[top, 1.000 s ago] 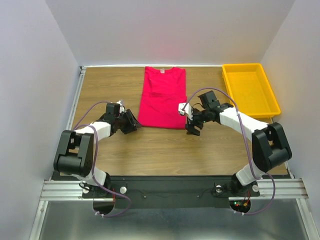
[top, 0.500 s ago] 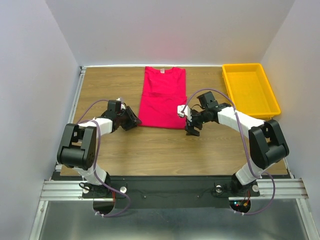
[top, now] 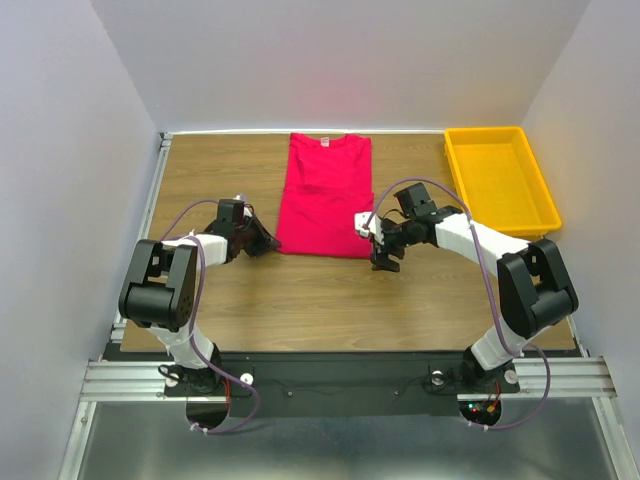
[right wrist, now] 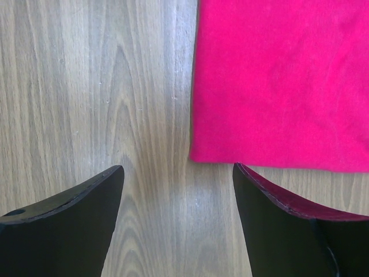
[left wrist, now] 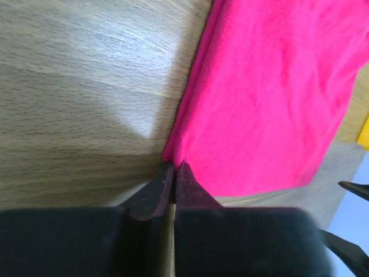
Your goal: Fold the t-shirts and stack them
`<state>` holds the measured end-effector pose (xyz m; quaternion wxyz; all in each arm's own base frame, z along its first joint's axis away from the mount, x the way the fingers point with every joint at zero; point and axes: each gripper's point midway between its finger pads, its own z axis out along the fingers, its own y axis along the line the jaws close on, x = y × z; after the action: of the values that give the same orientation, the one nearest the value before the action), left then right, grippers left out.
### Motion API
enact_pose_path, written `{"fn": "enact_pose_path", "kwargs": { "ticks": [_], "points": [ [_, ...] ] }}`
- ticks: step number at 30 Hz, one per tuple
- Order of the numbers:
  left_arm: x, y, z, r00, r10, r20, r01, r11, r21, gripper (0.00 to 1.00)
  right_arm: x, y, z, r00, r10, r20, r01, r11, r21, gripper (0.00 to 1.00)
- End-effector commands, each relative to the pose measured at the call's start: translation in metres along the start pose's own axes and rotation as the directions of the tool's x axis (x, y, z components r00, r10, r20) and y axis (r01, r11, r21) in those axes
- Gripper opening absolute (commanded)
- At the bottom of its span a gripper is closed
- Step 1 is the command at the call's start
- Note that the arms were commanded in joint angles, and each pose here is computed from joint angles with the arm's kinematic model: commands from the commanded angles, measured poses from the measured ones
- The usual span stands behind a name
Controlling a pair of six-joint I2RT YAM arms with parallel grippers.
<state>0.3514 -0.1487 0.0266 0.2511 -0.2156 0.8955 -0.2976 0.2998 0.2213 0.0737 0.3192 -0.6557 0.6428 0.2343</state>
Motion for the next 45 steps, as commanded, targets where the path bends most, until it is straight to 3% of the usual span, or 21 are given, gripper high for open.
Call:
{"fn": "enact_pose_path", "kwargs": {
  "ticks": [1, 21, 30, 37, 42, 45],
  "points": [
    [-0.007, -0.010, -0.002, 0.999, 0.018, 0.026, -0.019, 0.999, 0.035, 0.01, -0.018, -0.006, 0.000, 0.988, -0.134, 0.075, 0.135, 0.991, -0.002, 0.82],
    [0.005, -0.026, -0.014, 0.999, 0.046, -0.019, -0.044, 0.991, 0.130, 0.00, 0.013, -0.022, 0.043, 0.994, -0.068, -0.085, 0.066, 0.997, -0.035, 0.64],
    [0.014, -0.025, -0.016, 0.998, 0.038, -0.046, -0.031, 0.989, 0.145, 0.00, 0.032, -0.021, 0.050, 0.988, -0.037, -0.148, 0.036, 0.999, -0.009, 0.43],
    [0.018, -0.024, -0.018, 0.998, 0.021, -0.054, -0.013, 0.989, 0.149, 0.00, 0.035, -0.024, 0.053, 0.987, -0.004, -0.163, 0.009, 1.000, 0.027, 0.13],
    [0.023, -0.023, -0.020, 0.998, 0.015, -0.066, -0.005, 0.988, 0.155, 0.00, 0.027, -0.026, 0.049, 0.987, 0.064, -0.147, -0.056, 0.997, 0.055, 0.00],
    [0.026, -0.021, -0.021, 0.997, 0.009, -0.073, 0.002, 0.988, 0.158, 0.00, 0.019, -0.021, 0.043, 0.989, 0.076, -0.125, -0.070, 0.996, 0.050, 0.01]
  ]
}}
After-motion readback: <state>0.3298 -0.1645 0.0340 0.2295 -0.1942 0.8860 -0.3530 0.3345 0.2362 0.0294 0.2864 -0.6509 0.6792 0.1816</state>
